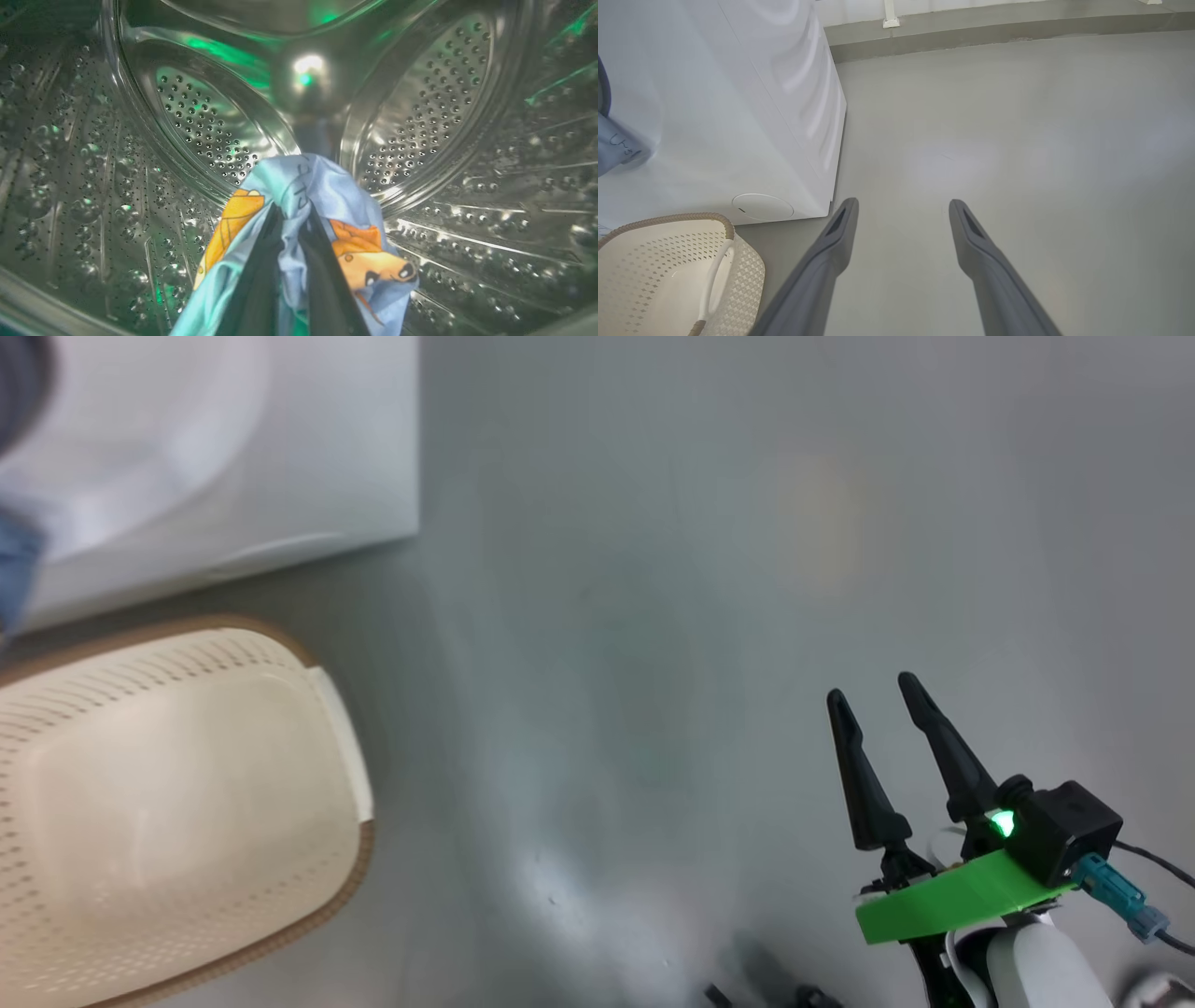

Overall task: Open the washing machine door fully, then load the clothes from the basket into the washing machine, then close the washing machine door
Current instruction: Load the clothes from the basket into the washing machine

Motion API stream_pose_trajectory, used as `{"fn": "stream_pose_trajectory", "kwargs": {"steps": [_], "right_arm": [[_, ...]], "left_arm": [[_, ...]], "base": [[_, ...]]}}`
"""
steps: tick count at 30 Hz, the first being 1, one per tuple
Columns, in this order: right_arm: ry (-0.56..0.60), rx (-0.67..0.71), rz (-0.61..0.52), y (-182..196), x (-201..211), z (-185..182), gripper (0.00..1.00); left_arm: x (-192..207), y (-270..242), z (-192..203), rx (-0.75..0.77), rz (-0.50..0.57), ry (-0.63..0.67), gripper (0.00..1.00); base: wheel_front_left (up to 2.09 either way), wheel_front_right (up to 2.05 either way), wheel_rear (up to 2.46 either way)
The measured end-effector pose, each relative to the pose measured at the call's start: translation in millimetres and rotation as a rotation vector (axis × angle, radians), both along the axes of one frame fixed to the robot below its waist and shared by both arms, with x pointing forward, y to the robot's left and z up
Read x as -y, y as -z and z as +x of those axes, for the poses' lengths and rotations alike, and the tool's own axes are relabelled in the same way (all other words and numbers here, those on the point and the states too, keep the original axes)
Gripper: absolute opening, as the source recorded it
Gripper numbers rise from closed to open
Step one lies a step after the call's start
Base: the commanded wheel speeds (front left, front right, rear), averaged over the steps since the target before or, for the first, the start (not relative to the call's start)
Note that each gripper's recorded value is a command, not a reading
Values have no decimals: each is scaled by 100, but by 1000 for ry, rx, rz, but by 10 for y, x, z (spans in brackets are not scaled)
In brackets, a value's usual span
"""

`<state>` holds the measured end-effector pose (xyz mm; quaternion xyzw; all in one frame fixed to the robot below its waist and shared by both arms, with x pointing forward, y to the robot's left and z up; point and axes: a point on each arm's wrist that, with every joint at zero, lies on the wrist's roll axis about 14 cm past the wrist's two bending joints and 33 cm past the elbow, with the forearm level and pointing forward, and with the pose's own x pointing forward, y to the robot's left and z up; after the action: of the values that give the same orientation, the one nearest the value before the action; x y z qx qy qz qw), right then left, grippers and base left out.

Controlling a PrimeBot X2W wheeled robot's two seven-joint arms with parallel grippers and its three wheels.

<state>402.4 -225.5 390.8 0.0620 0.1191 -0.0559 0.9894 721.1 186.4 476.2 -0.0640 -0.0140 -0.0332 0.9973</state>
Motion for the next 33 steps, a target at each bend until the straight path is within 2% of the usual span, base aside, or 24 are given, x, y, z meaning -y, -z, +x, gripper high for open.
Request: {"fn": "stream_pose_trajectory", "kwargs": {"steps": [16, 26, 27, 28, 33], "right_arm": [[59, -108, -6, 381, 191, -37, 100], [65, -114, -9, 401, 215, -32, 100], [64, -113, -8, 399, 212, -30, 100], [63, -112, -7, 396, 208, -26, 100], [59, -101, -2, 373, 192, -7, 100]], "left_arm": [[42, 266, 767, 6, 11, -9, 0], [57, 380, 862, -20, 30, -15, 0], [51, 386, 858, -22, 30, -16, 24], [46, 385, 852, -20, 33, -17, 100], [80, 409, 816, -42, 35, -4, 100]], "base": [[0, 0, 0], [0, 0, 0], [0, 0, 0], [0, 0, 0], [0, 0, 0]]}}
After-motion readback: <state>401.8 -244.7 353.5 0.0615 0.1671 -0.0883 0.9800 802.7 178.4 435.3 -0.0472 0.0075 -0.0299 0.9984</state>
